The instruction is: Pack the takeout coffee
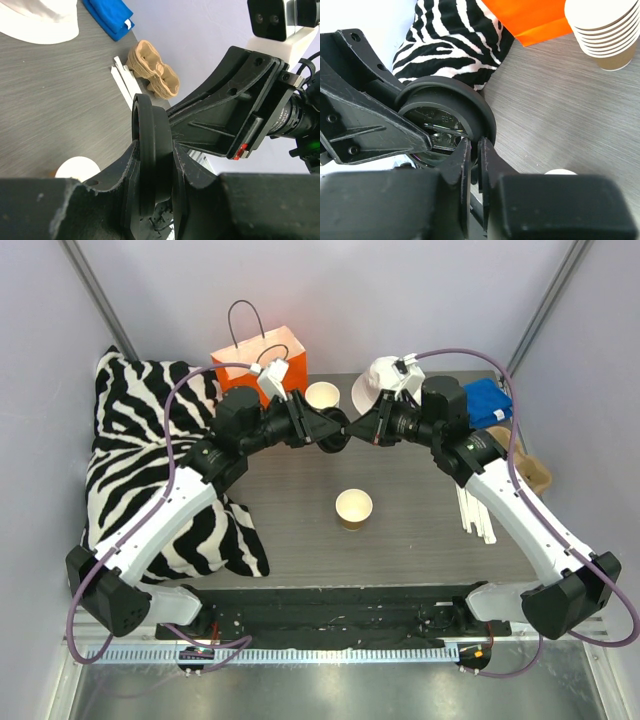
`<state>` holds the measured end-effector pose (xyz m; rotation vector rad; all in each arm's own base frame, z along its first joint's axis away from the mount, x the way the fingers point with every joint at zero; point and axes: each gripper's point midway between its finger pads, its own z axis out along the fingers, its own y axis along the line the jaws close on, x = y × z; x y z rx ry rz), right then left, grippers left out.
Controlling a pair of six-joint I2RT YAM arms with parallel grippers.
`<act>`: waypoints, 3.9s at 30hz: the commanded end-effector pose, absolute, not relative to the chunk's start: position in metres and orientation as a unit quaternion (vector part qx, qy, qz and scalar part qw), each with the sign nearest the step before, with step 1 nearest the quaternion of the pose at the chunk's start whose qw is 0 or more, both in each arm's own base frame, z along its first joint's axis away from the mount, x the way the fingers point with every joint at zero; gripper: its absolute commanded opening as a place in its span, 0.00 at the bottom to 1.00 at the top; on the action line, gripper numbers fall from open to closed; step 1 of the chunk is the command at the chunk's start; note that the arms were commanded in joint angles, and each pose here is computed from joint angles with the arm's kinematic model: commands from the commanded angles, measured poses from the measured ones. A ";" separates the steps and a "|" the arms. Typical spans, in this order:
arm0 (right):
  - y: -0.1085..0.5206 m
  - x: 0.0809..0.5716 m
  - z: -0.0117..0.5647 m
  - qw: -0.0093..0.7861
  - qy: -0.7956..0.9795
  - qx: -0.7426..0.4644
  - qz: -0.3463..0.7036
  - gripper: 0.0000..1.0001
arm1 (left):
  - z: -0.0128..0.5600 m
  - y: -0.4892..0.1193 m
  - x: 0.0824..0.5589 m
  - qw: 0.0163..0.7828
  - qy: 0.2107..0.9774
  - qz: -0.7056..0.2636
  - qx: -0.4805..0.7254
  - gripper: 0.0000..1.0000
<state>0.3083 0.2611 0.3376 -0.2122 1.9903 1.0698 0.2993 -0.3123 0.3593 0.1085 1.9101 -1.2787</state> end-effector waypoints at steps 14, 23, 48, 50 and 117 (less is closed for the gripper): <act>0.213 0.301 0.331 0.444 0.830 -0.184 0.283 0.01 | 0.363 -0.251 0.271 0.425 0.776 -0.446 0.132 1.00; 0.190 0.291 0.273 0.320 0.877 -0.322 0.158 0.01 | 0.328 -0.208 0.241 0.389 0.809 -0.419 0.139 1.00; 0.234 0.282 0.172 0.198 0.843 -0.499 0.041 0.01 | 0.295 -0.165 0.263 0.351 0.835 -0.420 0.062 1.00; 0.232 0.288 0.168 0.212 0.843 -0.493 0.029 0.01 | 0.295 -0.165 0.265 0.353 0.836 -0.415 0.060 1.00; 0.241 0.293 0.134 0.178 0.858 -0.472 0.098 0.11 | 0.289 -0.169 0.272 0.338 0.836 -0.428 0.053 1.00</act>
